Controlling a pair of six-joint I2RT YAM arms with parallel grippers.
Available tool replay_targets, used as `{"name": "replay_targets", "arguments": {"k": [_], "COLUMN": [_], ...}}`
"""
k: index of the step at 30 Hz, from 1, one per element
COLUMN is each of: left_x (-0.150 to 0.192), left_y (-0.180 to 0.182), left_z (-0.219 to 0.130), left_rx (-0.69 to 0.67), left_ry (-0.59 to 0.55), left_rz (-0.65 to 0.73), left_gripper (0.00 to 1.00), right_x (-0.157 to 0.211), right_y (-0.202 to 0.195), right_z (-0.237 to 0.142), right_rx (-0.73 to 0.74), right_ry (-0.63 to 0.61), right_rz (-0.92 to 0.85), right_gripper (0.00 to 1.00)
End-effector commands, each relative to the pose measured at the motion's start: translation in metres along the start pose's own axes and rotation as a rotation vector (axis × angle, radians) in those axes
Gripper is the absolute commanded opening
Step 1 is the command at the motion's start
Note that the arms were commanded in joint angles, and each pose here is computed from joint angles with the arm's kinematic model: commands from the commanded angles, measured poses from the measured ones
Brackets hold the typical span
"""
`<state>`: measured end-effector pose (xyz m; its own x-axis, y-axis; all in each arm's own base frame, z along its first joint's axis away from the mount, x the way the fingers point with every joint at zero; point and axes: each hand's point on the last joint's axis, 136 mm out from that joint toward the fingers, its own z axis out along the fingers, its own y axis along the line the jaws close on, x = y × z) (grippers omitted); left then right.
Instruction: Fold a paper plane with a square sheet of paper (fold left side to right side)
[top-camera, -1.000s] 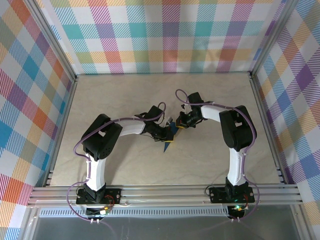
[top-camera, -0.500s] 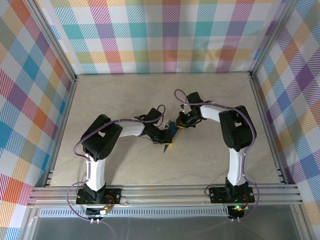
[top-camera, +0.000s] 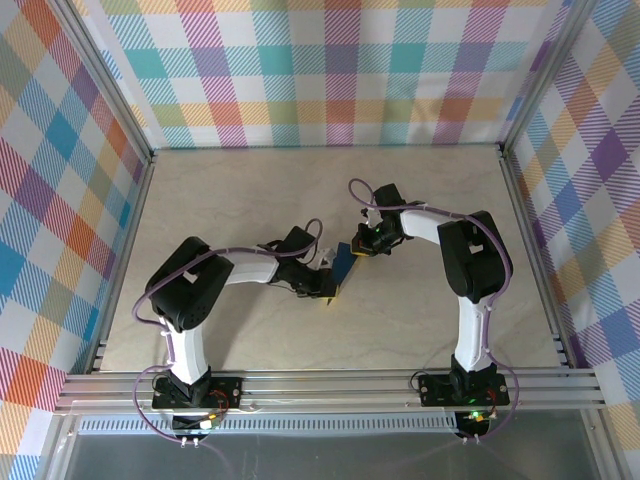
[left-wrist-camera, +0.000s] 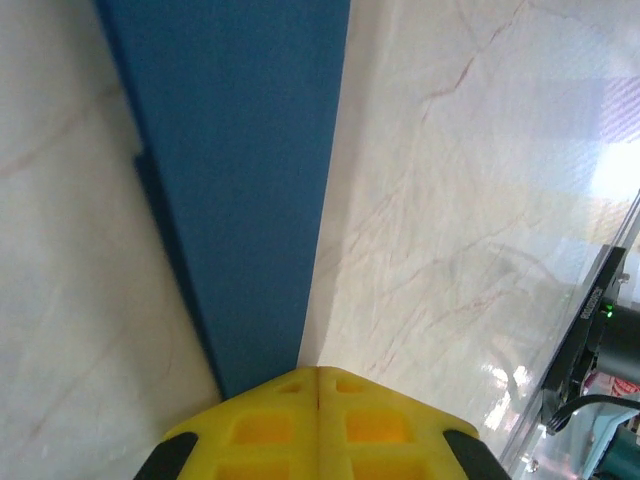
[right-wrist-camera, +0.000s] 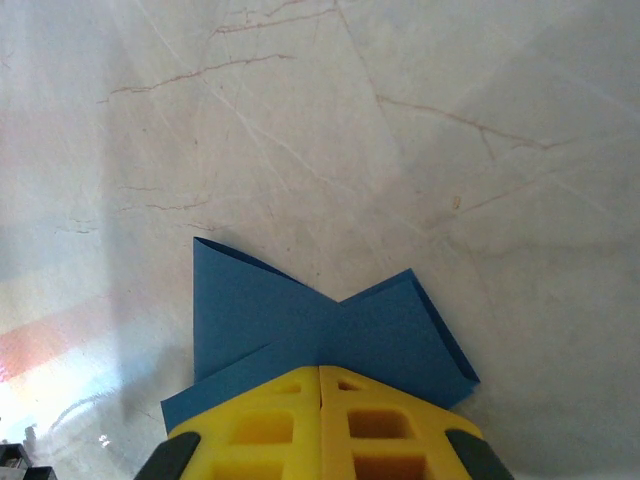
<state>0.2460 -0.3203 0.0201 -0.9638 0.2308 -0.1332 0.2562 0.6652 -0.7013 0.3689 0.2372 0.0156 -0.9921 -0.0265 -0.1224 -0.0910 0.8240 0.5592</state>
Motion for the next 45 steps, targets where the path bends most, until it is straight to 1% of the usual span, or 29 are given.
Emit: {"name": "replay_targets", "arguments": {"k": [1,8,11,14,18,23,29,38,42,45], "left_x": [0.028,0.041,0.041,0.030,0.006,-0.018,-0.029,-0.007,0.003,0.008], "left_y": [0.009,0.009,0.004,-0.011,-0.026,-0.035,-0.016,0.015,0.025,0.029], "left_z": [-0.001,-0.007,-0.011,-0.021,-0.036,-0.032,-0.017,0.000,0.004,0.005], "left_rx": [-0.029,-0.024,-0.015,0.017,0.041,0.056,-0.020,-0.081,-0.109,-0.125], "left_ry": [0.054,0.051,0.045,0.011,-0.075,-0.094,-0.085,-0.039,-0.026,-0.020], "left_rz": [-0.057,-0.055,-0.044,-0.015,0.028,0.050,0.042,-0.020,-0.041,-0.047], "left_gripper": [0.00,0.00,0.00,0.00,0.00,0.00,0.00,0.00,0.00,0.00], "right_x": [0.040,0.039,0.039,0.037,0.035,0.035,0.029,0.006,0.009,0.020], "right_y": [-0.053,-0.052,-0.049,-0.044,-0.040,-0.037,-0.022,0.022,0.039,0.044], "right_z": [0.019,0.018,0.017,0.015,0.012,0.008,0.004,-0.028,-0.039,-0.040], "right_rx": [0.197,0.193,0.183,0.169,0.161,0.156,0.106,0.009,-0.025,-0.039], "right_ry": [0.133,0.135,0.132,0.125,0.114,0.107,0.087,0.002,-0.017,-0.011], "right_rz": [0.071,0.069,0.066,0.061,0.058,0.054,0.037,-0.036,-0.068,-0.074], "right_gripper": [0.00,0.00,0.00,0.00,0.00,0.00,0.00,0.00,0.00,0.00]}}
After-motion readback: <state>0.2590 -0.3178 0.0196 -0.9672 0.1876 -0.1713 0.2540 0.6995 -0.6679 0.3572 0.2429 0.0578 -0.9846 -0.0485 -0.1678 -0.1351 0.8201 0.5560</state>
